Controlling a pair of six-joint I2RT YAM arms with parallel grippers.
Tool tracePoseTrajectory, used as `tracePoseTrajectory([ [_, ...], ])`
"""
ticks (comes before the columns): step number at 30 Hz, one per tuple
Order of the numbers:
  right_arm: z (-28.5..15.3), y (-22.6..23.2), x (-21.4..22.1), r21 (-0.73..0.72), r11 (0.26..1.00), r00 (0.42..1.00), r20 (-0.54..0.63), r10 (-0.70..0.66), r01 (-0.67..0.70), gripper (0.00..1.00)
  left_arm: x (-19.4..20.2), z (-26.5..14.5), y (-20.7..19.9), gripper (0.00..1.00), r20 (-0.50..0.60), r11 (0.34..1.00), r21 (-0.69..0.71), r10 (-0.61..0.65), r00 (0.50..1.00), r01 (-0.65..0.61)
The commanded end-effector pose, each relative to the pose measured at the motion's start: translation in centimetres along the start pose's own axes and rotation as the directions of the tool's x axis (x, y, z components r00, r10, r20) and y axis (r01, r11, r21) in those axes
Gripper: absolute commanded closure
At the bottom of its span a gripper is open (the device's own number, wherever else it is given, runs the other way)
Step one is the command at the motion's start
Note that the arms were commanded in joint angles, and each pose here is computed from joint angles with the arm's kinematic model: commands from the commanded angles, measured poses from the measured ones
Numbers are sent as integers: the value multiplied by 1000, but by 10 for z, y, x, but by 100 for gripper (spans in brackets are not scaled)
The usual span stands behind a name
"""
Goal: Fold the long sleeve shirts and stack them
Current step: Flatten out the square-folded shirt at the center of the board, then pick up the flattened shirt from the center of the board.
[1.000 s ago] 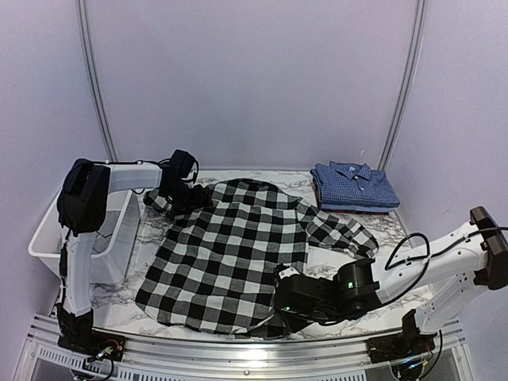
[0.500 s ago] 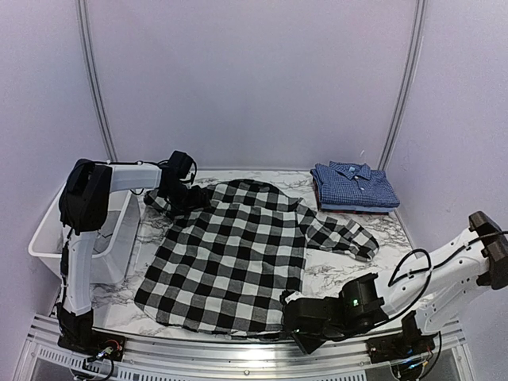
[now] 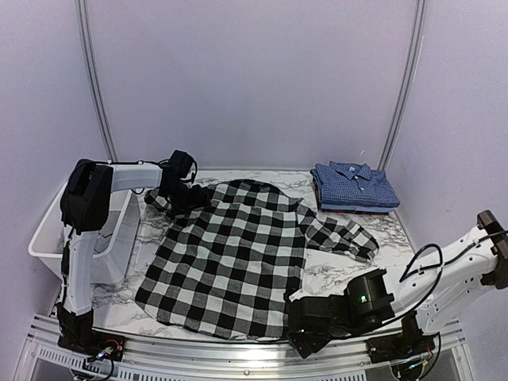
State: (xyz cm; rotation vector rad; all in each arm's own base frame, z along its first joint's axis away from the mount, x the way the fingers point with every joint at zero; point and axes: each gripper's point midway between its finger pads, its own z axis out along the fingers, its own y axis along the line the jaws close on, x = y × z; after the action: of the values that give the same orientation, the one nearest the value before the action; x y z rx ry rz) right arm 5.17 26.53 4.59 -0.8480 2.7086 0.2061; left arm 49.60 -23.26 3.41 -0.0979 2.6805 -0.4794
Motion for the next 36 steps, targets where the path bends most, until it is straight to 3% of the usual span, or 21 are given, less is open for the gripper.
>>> tracePoseTrajectory([
  [1, -32, -20, -64, 25, 996, 980, 183, 76, -82, 2, -5, -14, -10, 11, 3, 999, 21, 35, 999, -36],
  [6, -64, -69, -131, -33, 959, 871, 411, 270, -282, 1, -15, -47, -39, 11, 72, 993, 49, 103, 992, -107],
  [11, -81, -123, -157, -39, 911, 741, 567, 359, -411, 2, -5, -70, -66, 10, 100, 982, 76, 163, 981, -171],
  [18, -88, -178, -177, -39, 856, 661, 618, 426, -515, 9, 43, -97, -113, 8, 104, 954, 134, 254, 962, -267],
  [22, -85, -228, -167, -59, 766, 575, 624, 529, -640, 20, 91, -110, -144, 8, 87, 925, 188, 318, 944, -329],
  [28, -73, -291, -155, -133, 677, 462, 636, 618, -723, 29, 169, -121, -186, 8, 73, 881, 196, 425, 902, -431],
  [31, -67, -314, -153, -98, 663, 466, 636, 615, -742, 33, 212, -123, -205, 8, 65, 855, 195, 477, 876, -480],
  [36, -64, -315, -168, -92, 703, 504, 633, 588, -705, 35, 297, -126, -241, 10, 48, 801, 206, 565, 824, -561],
])
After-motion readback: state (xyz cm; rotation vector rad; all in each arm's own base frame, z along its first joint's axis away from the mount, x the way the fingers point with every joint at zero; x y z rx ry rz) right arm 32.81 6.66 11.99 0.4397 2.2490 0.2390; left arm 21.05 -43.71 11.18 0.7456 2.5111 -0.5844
